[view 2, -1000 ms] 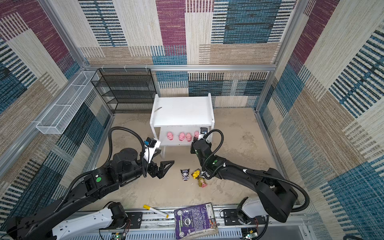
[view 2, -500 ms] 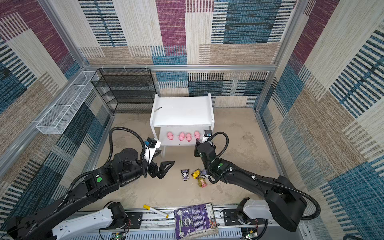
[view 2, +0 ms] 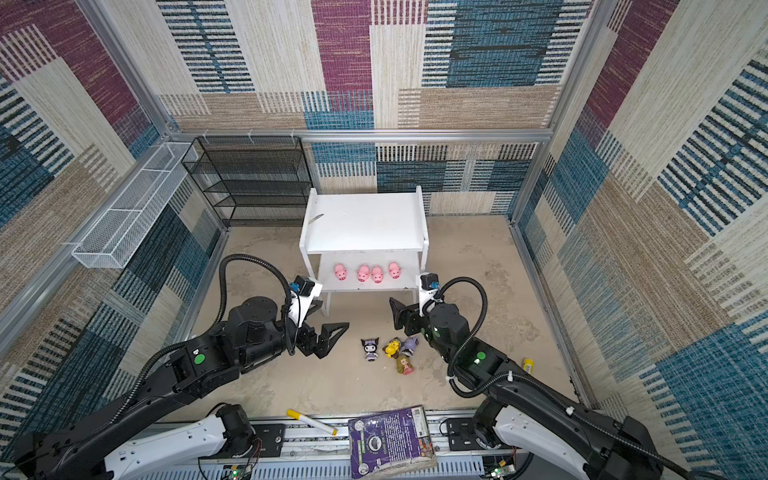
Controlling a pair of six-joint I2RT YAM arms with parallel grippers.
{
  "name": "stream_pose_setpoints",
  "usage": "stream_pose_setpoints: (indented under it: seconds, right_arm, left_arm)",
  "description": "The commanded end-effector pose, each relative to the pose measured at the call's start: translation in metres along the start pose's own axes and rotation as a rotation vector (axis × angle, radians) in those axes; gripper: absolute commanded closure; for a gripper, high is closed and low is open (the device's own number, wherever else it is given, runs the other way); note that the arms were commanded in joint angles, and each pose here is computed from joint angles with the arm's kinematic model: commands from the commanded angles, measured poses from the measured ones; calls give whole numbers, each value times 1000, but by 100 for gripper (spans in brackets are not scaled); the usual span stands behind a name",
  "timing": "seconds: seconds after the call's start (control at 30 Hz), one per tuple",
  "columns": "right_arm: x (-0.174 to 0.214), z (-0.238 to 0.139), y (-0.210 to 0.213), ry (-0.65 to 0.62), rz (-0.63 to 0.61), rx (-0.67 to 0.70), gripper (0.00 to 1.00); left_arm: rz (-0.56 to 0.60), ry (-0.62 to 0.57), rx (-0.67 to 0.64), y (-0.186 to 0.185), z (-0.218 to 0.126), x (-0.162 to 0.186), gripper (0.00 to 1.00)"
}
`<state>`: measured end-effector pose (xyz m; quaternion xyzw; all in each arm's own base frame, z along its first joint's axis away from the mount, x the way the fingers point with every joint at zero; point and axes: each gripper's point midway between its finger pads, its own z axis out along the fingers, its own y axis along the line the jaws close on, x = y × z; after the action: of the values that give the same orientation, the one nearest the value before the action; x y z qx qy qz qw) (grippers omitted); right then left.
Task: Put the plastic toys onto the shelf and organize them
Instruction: 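Open the right gripper and withdraw it from the shelf, then move the left gripper over the Kuromi figurine while the right gripper hovers near the figurines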
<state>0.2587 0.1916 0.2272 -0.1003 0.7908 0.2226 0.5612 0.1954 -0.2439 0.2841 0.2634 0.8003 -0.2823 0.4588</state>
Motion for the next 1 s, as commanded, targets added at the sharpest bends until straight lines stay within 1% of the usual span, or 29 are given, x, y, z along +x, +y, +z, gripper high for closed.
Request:
stream_pose_setpoints:
  seconds: [0.0,0.17,0.23,0.33,0.43,0.6,0.7,0.83,0.97]
  right_arm:
    - [26,-12,-2,93,-32,-28,0]
    - [50,-21,-5,133,6,-53,0]
    - [55,-21,-1,140,22,-84,0]
    - [70,-16,-3,187,32,-76,0]
    - [81,-13,1,226,38,-97,0]
    - [98,-10,-4,264,67,-80,0]
    - [105,-11,-7,267,104,-69,0]
    - [114,-14,-18,292,152,-7,0]
    - [116,-18,-17,301,196,-10,2]
  left_arm:
    - [5,17,-28,6,3,7,1]
    - [-31,92,-50,13,12,36,1]
    - [-49,128,-60,15,17,50,1]
    - [-73,191,-85,20,26,77,1]
    - [-99,262,-96,22,33,105,1]
    - [-128,364,-96,20,46,145,1]
    - [-135,392,-83,14,54,155,1]
    - [-136,416,-70,7,69,160,1]
    - [-170,459,-69,2,87,168,1]
